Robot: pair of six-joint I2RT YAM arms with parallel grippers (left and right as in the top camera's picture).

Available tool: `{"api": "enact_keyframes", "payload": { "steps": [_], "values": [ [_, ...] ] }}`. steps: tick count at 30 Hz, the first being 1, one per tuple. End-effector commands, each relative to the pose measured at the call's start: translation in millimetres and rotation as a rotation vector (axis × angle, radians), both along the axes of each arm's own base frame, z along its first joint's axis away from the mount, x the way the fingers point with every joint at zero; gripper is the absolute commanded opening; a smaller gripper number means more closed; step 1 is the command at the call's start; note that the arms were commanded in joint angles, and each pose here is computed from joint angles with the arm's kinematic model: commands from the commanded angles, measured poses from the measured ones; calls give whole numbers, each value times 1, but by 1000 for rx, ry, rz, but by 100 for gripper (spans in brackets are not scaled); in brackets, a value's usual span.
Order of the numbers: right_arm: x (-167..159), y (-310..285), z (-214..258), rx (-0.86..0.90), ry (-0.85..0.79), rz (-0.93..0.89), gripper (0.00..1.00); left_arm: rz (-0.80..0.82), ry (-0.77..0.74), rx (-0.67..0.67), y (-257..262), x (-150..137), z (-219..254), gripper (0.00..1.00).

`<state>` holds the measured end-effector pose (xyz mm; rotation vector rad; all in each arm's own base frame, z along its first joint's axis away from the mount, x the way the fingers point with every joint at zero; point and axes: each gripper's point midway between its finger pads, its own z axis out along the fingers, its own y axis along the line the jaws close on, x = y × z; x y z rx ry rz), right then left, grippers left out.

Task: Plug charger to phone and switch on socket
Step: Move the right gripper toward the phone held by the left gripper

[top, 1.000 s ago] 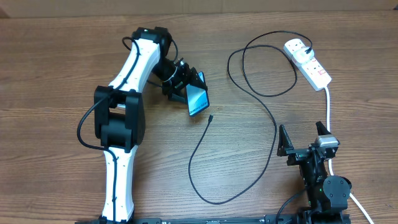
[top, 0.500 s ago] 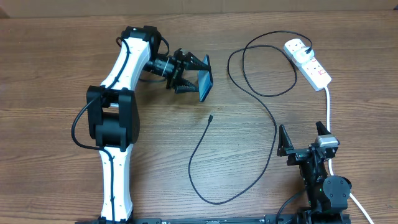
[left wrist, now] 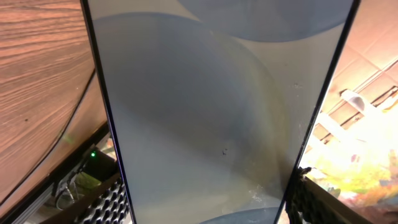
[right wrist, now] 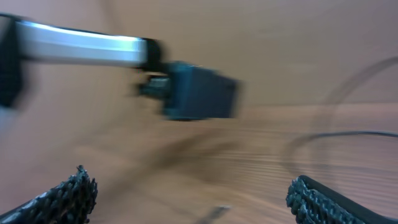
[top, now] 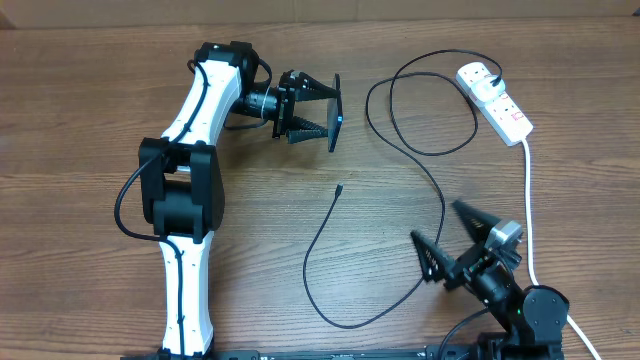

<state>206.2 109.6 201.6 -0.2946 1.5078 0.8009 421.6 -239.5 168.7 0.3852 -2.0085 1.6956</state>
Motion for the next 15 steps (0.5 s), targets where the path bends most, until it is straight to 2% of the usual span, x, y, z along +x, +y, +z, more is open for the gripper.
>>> {"api": "enact_keyframes", "payload": {
  "steps": [1, 3, 5, 8, 11, 15],
  "values": [
    [-37, 31, 16, 105, 37, 287, 100, 14, -36, -79, -1, 6, 17, 67],
    [-53, 35, 46, 105, -82, 341, 100, 14, -36, -83, -1, 6, 18, 67],
    [-63, 36, 68, 95, -135, 362, 100, 17, -34, -95, -1, 6, 20, 67],
    [-71, 36, 97, 59, -127, 349, 100, 23, -29, -124, -1, 7, 25, 66],
    [-60, 27, 110, 14, -7, 234, 100, 25, -27, -134, -1, 7, 27, 66],
    [-29, -11, 104, -75, 250, -69, 100, 22, -27, -134, -2, 7, 27, 65]
  ]
}}
